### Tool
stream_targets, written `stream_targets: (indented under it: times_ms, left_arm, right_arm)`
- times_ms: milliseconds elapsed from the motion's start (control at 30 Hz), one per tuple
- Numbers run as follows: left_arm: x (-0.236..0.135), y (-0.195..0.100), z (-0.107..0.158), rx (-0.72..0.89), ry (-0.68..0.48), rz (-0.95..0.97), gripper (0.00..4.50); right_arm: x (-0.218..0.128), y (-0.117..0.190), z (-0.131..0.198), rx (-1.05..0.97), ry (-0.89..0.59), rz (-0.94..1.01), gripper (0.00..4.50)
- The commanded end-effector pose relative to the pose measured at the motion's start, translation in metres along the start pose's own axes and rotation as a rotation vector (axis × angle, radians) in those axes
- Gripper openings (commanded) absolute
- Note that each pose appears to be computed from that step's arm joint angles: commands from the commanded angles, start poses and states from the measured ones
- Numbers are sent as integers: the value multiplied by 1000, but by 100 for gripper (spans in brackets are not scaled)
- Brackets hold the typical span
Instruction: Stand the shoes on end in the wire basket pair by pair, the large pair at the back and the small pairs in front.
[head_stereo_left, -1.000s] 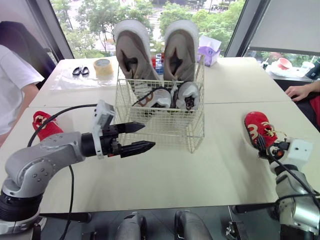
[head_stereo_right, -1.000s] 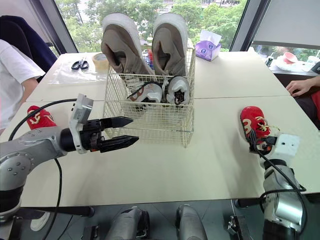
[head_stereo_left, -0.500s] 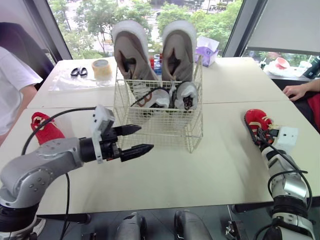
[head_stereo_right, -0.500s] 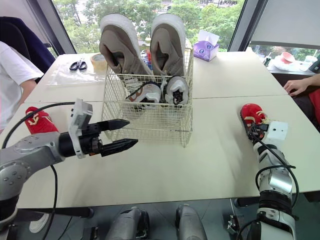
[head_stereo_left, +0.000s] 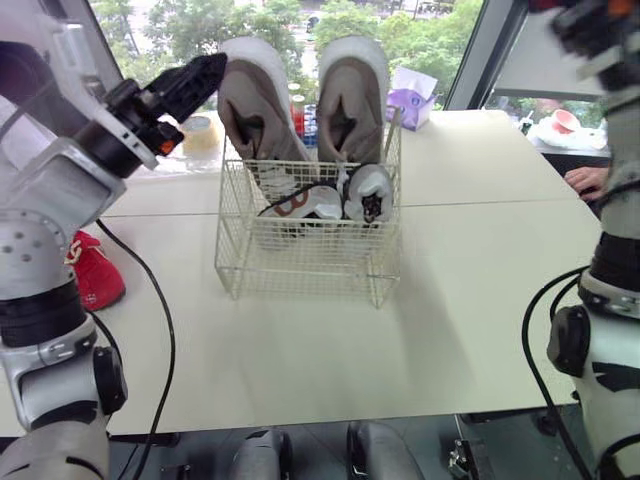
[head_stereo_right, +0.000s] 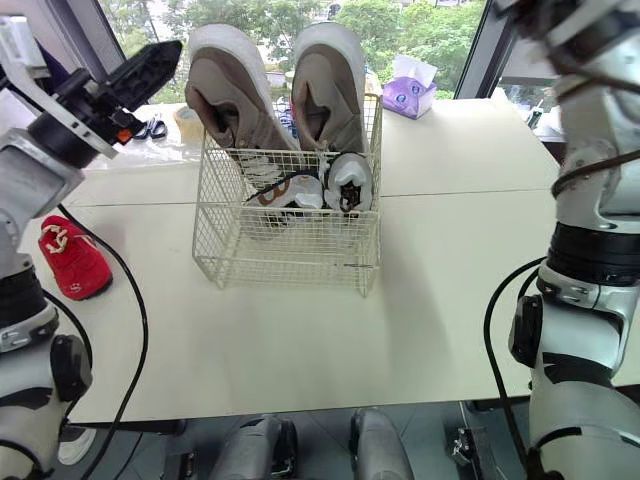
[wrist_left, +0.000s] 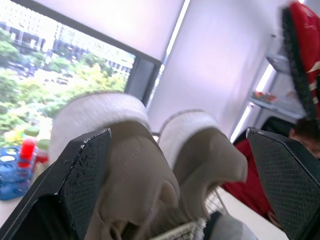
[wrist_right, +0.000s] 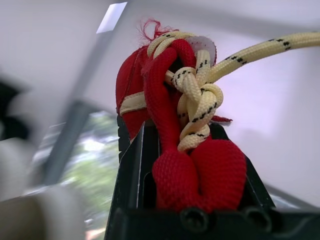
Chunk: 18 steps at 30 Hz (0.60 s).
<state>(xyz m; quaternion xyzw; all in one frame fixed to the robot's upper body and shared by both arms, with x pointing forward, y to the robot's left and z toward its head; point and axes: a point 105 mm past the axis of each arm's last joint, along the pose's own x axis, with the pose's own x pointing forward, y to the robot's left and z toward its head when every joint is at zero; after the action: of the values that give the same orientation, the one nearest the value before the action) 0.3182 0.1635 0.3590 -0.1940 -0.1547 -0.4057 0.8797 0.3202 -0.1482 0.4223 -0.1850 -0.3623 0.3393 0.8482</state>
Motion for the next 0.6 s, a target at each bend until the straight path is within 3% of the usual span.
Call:
stream_targets:
  times_ms: [33, 267, 600]
  left_arm:
    - [-10, -35, 28, -63, -72, -202, 450]
    - [-24, -41, 41, -126, -23, -266, 450]
    - [0, -46, 28, -203, 113, -388, 450]
  right_arm:
    - [3, 22, 24, -35, -12, 218, 63]
    - [10, 49, 32, -119, -13, 437, 63]
    - [18, 81, 30, -223, -42, 577, 63]
